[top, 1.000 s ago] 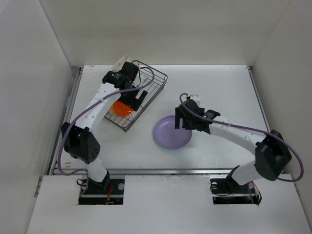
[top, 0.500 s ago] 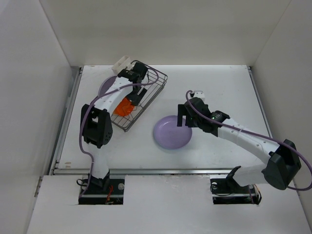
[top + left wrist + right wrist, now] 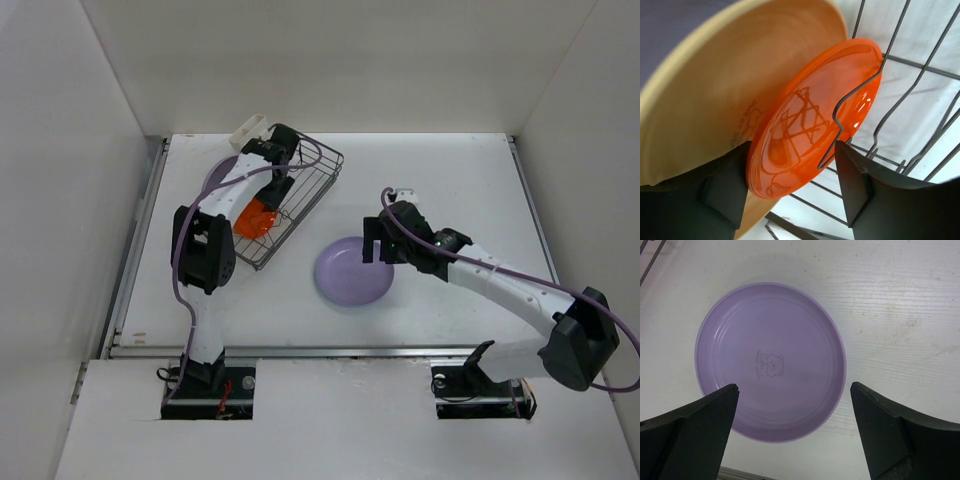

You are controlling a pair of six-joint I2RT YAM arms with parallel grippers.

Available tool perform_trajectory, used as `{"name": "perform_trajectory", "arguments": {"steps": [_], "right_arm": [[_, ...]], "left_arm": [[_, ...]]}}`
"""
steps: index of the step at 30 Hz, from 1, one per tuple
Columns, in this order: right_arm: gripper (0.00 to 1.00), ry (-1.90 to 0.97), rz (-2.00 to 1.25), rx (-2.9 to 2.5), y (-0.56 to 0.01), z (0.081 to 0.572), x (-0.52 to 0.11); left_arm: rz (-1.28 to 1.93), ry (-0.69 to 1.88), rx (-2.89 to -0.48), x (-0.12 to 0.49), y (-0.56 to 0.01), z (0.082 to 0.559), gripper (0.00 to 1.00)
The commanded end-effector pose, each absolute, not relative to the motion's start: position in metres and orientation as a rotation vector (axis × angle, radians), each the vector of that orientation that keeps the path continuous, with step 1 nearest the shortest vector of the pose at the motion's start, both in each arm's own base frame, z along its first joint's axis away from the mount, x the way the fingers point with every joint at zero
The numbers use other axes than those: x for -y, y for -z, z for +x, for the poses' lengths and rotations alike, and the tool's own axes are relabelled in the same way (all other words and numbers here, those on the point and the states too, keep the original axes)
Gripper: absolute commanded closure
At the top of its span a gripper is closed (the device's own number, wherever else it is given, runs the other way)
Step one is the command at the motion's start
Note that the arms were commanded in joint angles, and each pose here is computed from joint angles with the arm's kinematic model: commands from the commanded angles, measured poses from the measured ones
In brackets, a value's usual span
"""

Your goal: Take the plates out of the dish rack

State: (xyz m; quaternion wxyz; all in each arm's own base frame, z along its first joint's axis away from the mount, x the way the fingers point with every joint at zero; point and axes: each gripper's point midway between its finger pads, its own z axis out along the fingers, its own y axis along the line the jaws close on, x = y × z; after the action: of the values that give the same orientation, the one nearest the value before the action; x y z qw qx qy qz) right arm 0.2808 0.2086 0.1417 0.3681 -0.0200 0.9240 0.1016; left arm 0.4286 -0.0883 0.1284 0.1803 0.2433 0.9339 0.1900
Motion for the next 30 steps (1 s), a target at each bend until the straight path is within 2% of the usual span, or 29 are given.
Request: {"name": "perform_trajectory", "arguments": {"steps": [1, 5, 6, 7, 9, 17, 24, 30], "right_arm": [[0.00, -0.304, -0.061, -2.318, -0.158, 0.280, -0.212], [0.00, -0.313, -0.058, -2.307, -0.164, 0.278, -0.210], [0.00, -0.306, -0.060, -2.315, -0.163, 0.277, -0.209], [0.00, -0.314, -0.057, -2.305, -0.167, 0.276, -0.208], [0.00, -0.321, -0.055, -2.297, -0.170, 0.276, -0.208], [0.00, -0.344, -0.054, -2.306, -0.173, 0.272, -0.209], [0.00, -0.469, -0.076, -2.235, -0.210, 0.266, -0.217], [0.00, -0.599, -0.117, -2.131, -0.240, 0.259, -0.225]], "left_arm": [[0.654, -0.457, -2.727, 0.085, -0.125, 0.417, 0.40], [0.646, -0.442, -2.738, 0.086, -0.126, 0.412, 0.71], [0.643, -0.457, -2.735, 0.083, -0.130, 0.410, 0.86], [0.618, -0.447, -2.718, 0.084, -0.138, 0.411, 0.92], [0.609, -0.456, -2.704, 0.082, -0.149, 0.411, 0.99], [0.553, -0.404, -2.593, 0.080, -0.216, 0.399, 1.00], [0.579, -0.297, -2.465, 0.096, -0.274, 0.375, 1.00], [0.610, -0.222, -2.408, 0.104, -0.298, 0.348, 1.00]]}}
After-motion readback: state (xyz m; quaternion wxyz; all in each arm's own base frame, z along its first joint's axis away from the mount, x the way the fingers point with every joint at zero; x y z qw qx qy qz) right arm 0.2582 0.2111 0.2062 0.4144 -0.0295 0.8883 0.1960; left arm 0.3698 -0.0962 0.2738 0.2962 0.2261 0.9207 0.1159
